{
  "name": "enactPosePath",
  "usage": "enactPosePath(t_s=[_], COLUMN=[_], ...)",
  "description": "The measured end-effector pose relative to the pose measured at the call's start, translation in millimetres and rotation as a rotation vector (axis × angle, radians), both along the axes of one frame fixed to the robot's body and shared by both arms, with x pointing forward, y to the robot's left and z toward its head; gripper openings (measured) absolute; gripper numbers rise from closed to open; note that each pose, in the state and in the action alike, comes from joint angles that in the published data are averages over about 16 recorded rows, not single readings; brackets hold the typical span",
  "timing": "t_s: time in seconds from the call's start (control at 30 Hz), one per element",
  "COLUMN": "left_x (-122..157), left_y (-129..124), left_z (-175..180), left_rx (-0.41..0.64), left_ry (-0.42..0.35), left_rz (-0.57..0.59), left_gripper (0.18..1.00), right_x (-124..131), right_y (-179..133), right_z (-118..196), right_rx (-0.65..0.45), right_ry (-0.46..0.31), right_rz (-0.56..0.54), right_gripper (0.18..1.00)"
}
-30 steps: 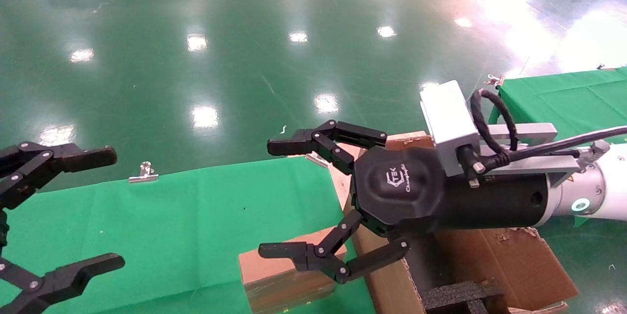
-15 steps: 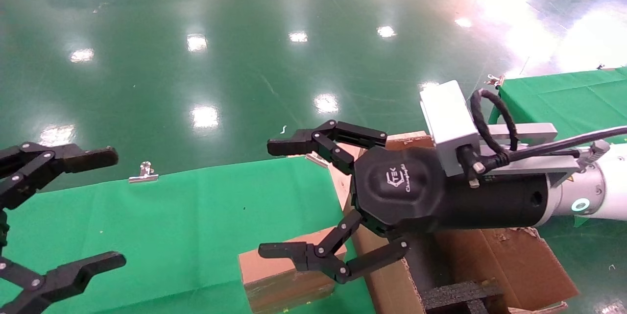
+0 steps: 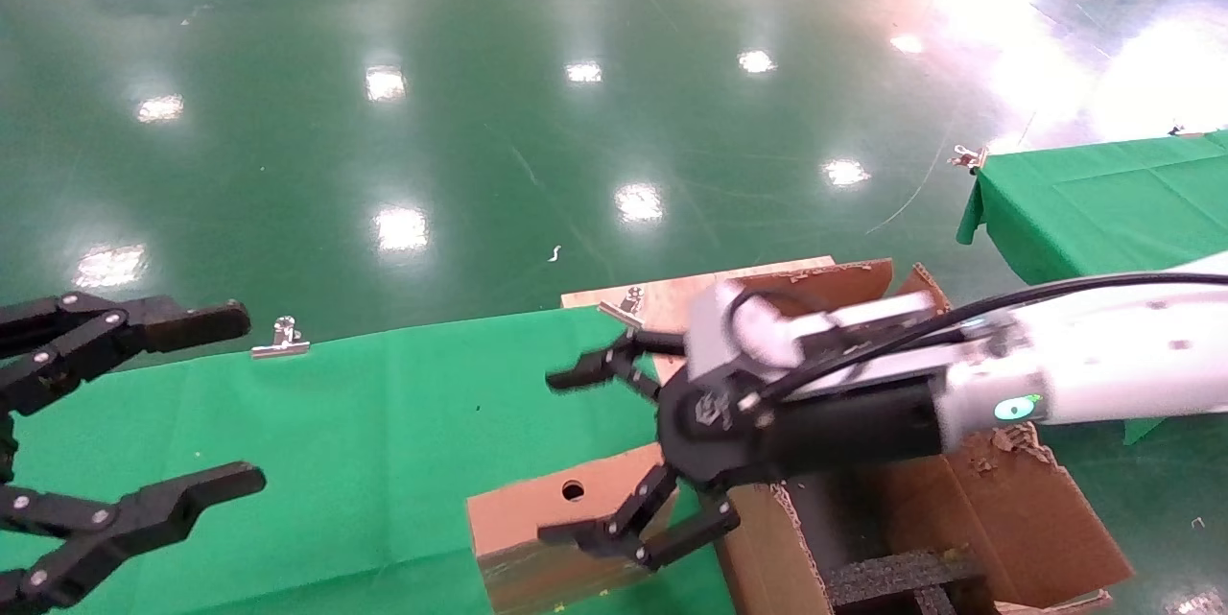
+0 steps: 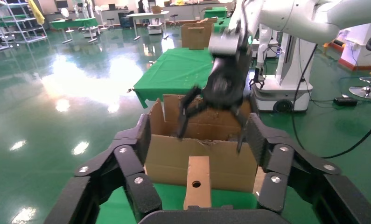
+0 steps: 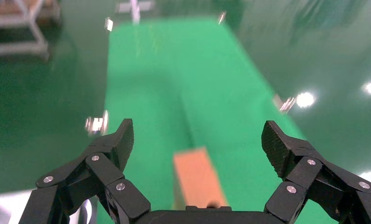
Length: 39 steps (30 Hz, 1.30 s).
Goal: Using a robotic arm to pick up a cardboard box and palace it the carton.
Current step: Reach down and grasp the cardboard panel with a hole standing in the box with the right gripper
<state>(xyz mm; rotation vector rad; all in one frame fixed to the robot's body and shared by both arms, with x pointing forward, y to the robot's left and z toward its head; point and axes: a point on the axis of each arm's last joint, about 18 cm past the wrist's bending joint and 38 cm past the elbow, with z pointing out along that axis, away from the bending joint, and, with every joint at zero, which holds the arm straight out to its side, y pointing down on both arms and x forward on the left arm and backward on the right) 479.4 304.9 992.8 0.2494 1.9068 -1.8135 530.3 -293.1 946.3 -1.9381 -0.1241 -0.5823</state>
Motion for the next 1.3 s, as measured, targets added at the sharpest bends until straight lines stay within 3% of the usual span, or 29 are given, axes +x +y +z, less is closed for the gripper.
enactPosePath(t_s=[0.27, 0.67, 1.07, 1.3], left_x=[0.0, 0.0, 0.0, 0.1], left_y=[0.0, 0.0, 0.0, 0.1], left_z=[0.0, 0.0, 0.0, 0.0], left_rx=[0.000, 0.000, 0.000, 0.000], left_ry=[0.000, 0.000, 0.000, 0.000], left_rz=[0.000, 0.000, 0.000, 0.000], left_gripper=[0.653, 0.371, 0.225, 0.211], right_x=[34.0, 71.2, 86.4, 88.9], right_y=[13.7, 39.1, 51.1, 52.1], right_z=[-19.8, -22.0, -23.8, -23.9], right_rx=[-0.188, -0.457, -0.636, -0.665], right_ry=[0.012, -0.022, -0.050, -0.057], right_rz=[-0.027, -0.026, -0.005, 0.001], right_gripper=[1.001, 1.001, 1.001, 0.995])
